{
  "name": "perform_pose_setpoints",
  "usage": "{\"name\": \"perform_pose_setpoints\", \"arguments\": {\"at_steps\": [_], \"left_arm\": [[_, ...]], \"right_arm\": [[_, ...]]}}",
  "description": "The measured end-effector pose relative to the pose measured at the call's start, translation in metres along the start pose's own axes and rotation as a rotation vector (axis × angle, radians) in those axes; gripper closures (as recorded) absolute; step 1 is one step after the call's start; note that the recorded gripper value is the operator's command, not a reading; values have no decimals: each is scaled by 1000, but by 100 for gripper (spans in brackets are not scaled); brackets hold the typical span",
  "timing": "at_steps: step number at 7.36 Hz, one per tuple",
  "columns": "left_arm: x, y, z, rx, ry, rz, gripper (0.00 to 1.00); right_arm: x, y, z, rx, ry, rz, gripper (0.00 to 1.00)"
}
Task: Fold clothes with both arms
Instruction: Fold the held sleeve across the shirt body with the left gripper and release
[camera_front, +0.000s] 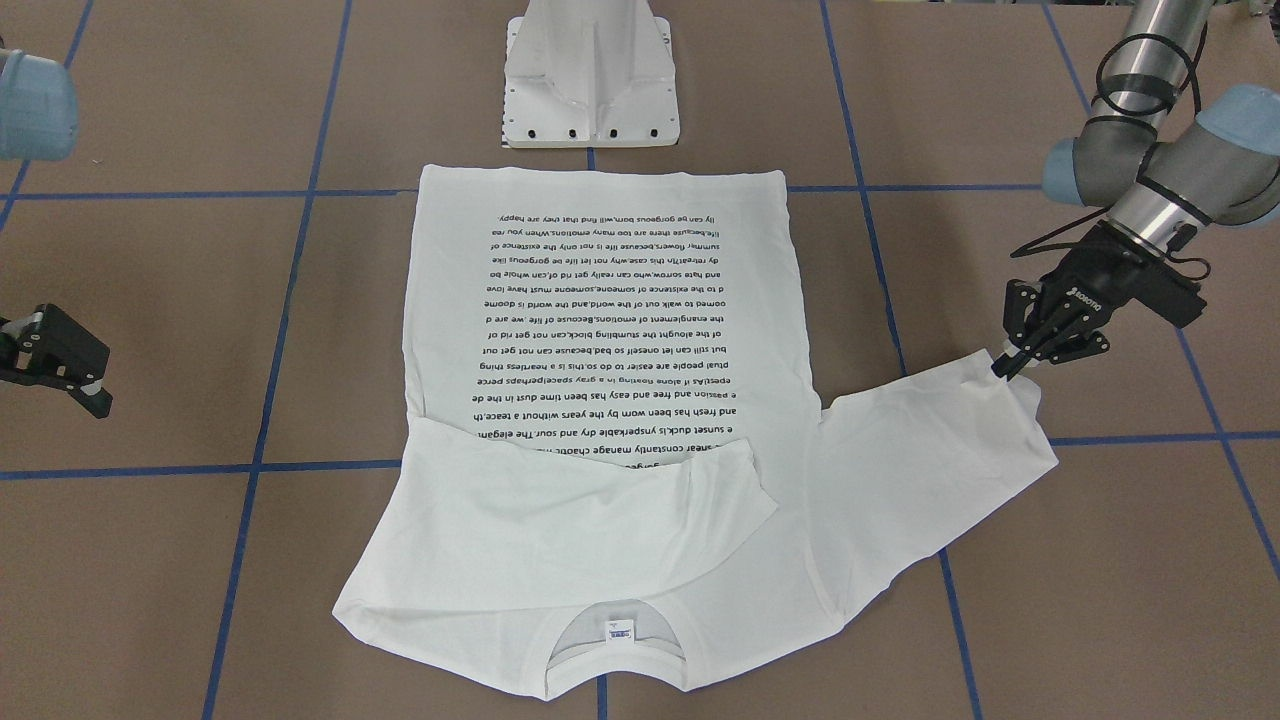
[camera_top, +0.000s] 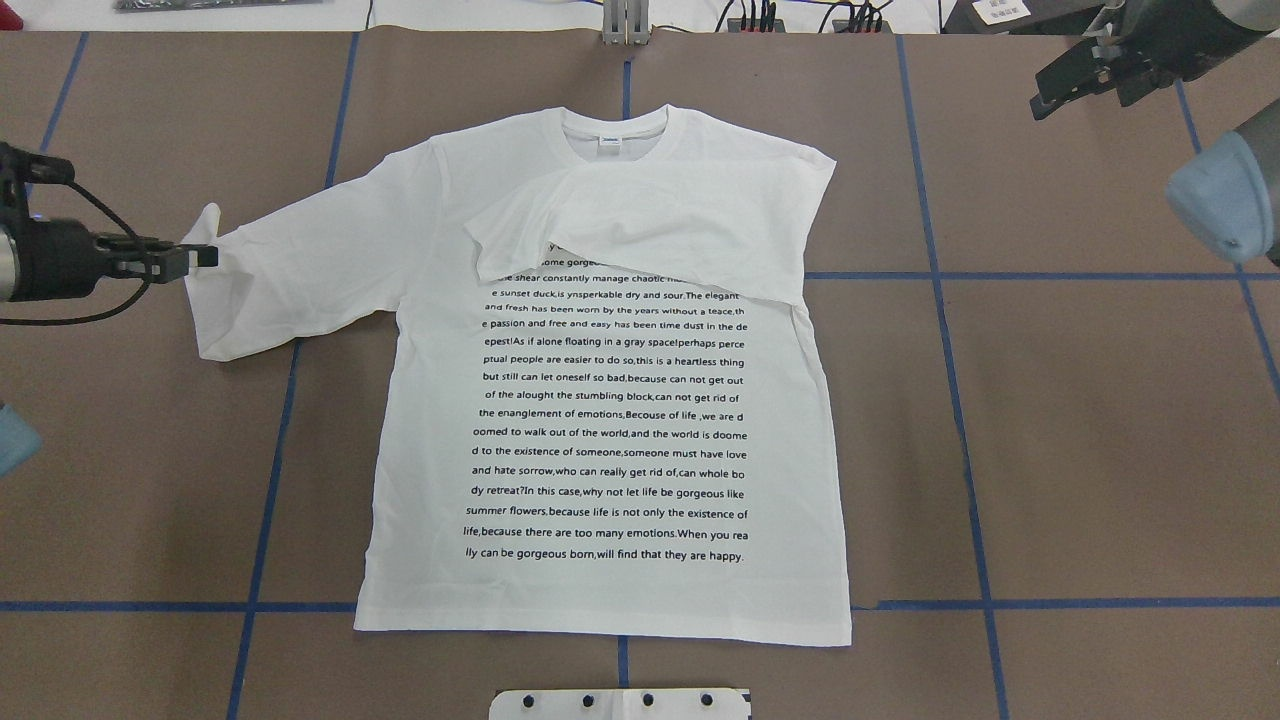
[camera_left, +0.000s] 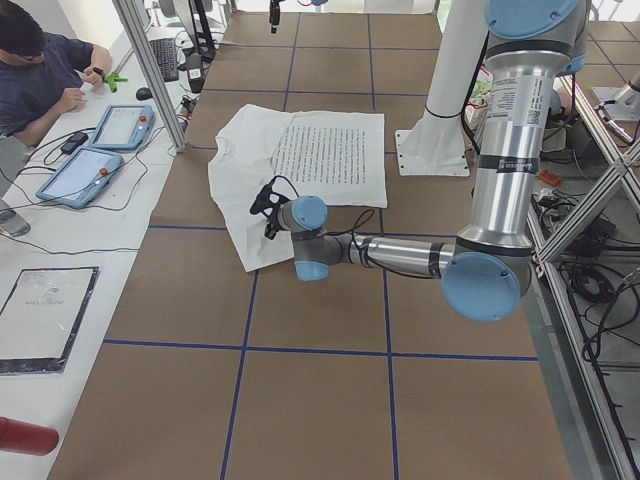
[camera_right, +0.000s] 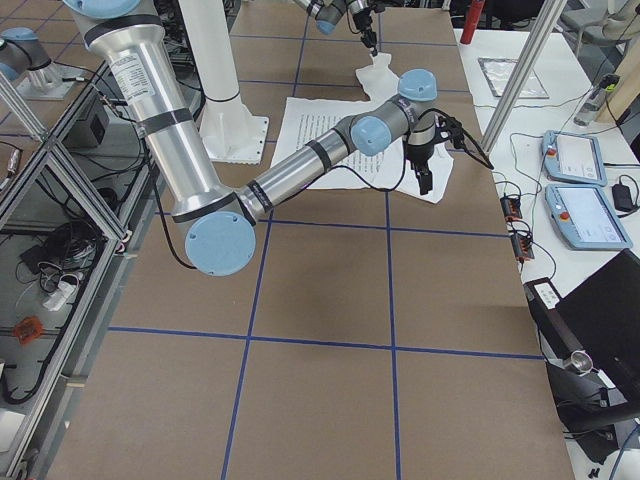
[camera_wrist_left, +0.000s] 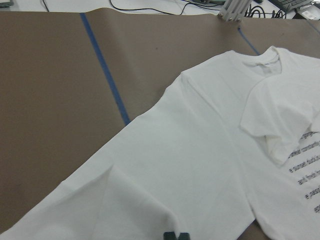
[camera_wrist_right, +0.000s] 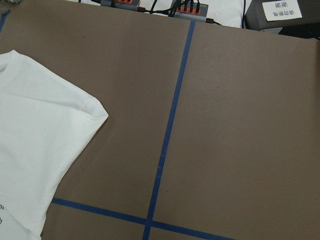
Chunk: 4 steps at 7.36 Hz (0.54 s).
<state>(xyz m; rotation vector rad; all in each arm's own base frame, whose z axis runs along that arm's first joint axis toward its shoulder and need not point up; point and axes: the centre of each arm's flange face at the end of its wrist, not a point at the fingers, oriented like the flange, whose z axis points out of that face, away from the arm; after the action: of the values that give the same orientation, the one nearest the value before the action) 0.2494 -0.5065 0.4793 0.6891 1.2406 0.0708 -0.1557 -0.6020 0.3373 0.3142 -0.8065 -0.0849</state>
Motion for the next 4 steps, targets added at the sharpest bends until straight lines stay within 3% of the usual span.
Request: {"name": "perform_pose_setpoints", "arguments": {"at_steps": [4], "left_arm": [[187, -153, 53, -47, -8, -187, 100]], "right_arm": [[4, 3, 3, -5, 3, 9, 0]]}}
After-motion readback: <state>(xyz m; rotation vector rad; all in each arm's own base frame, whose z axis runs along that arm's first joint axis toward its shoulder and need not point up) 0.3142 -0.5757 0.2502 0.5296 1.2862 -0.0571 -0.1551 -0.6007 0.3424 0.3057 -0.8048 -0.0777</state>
